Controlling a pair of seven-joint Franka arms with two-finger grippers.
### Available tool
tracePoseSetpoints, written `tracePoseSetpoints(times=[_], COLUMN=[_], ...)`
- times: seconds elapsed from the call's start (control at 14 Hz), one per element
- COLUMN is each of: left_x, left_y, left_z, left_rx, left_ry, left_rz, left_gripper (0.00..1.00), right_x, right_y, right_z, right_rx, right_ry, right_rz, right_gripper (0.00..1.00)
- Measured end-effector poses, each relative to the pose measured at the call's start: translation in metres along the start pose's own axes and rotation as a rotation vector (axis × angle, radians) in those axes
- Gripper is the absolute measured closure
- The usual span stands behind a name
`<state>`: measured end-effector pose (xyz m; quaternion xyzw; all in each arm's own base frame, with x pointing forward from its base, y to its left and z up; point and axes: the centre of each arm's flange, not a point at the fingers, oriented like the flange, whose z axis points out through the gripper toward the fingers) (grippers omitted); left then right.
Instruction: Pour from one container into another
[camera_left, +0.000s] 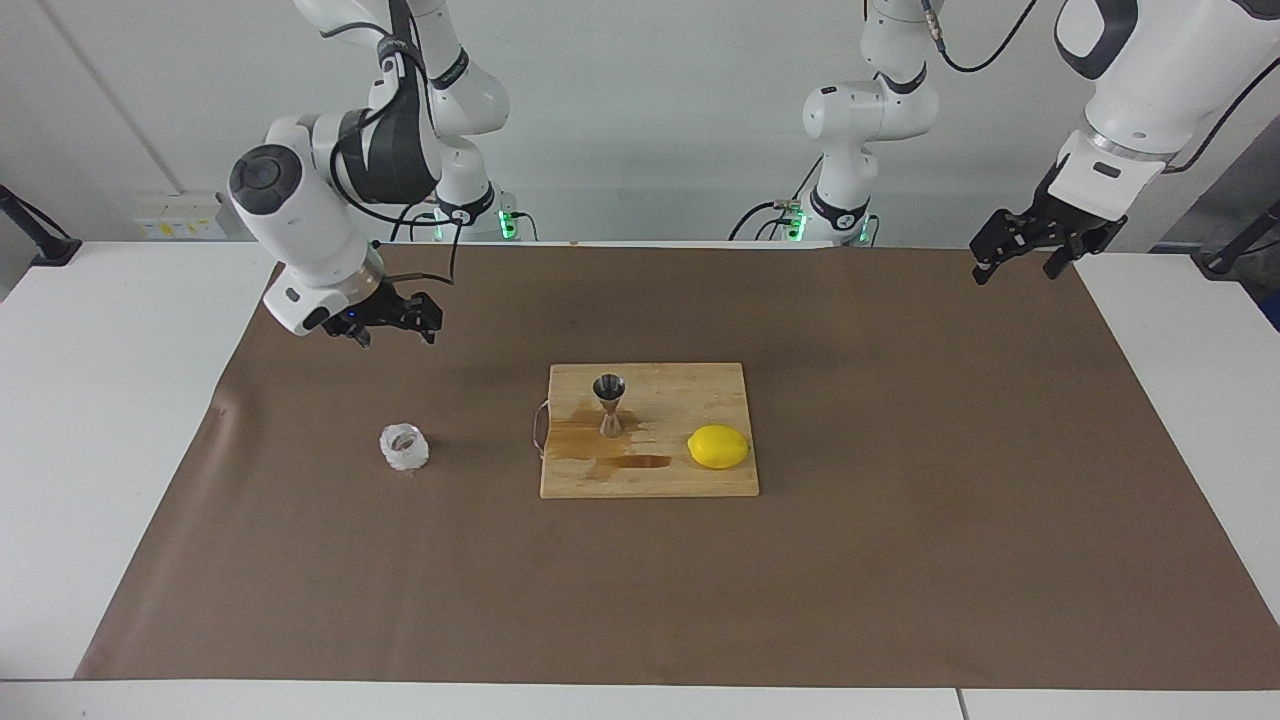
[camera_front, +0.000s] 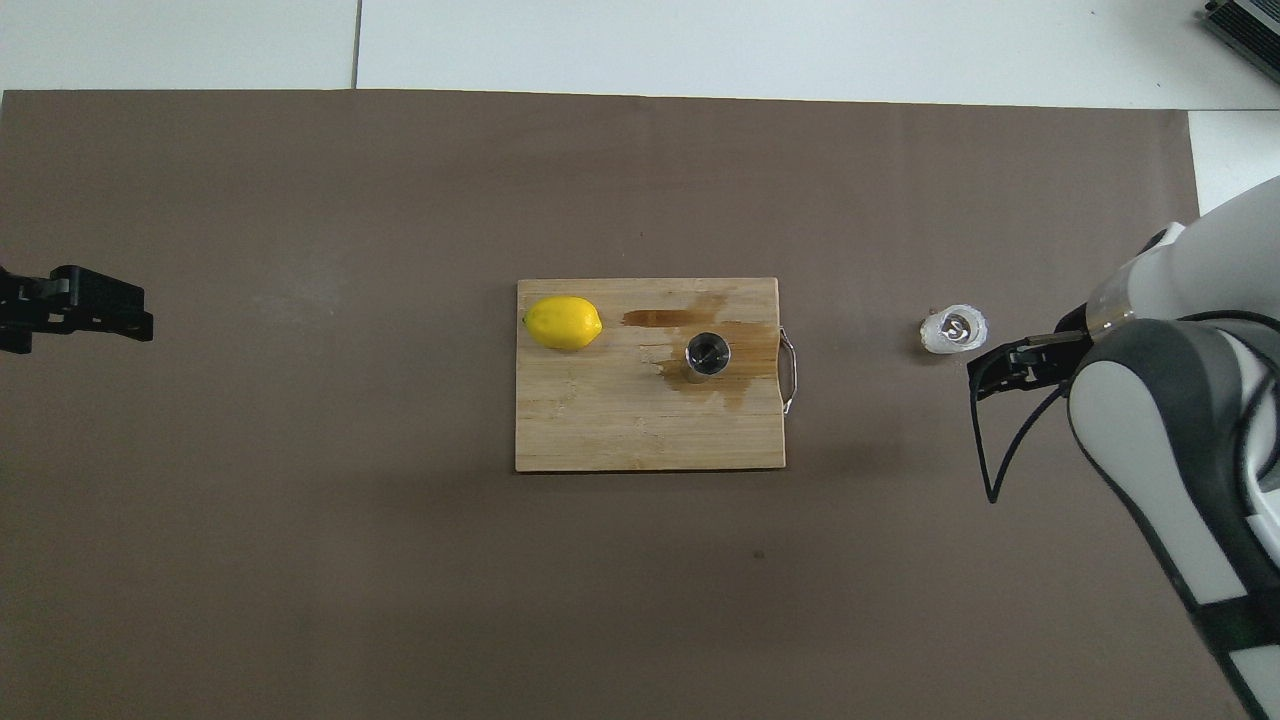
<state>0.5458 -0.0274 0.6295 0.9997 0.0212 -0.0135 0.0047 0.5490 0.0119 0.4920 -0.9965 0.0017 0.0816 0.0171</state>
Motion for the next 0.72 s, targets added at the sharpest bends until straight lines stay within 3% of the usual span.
tracePoseSetpoints(times=[0.36, 0.5, 0.72], left_x=[0.0, 0.0, 0.0], left_y=[0.0, 0.0, 0.0], left_z=[0.0, 0.0, 0.0], left_rx=[0.0, 0.0, 0.0], left_ry=[0.0, 0.0, 0.0], left_rz=[0.0, 0.0, 0.0], left_gripper=[0.0, 0.0, 0.0], right_x=[-0.032, -0.038, -0.039], right_y=[0.009, 0.015, 0.024], right_z=[-0.116, -0.129, -0.126], right_rx=[0.009, 0.012, 0.013], right_ry=[0.141, 0.164, 0.143], right_rz=[0.039, 0.048, 0.065], right_gripper=[0.0, 0.0, 0.0])
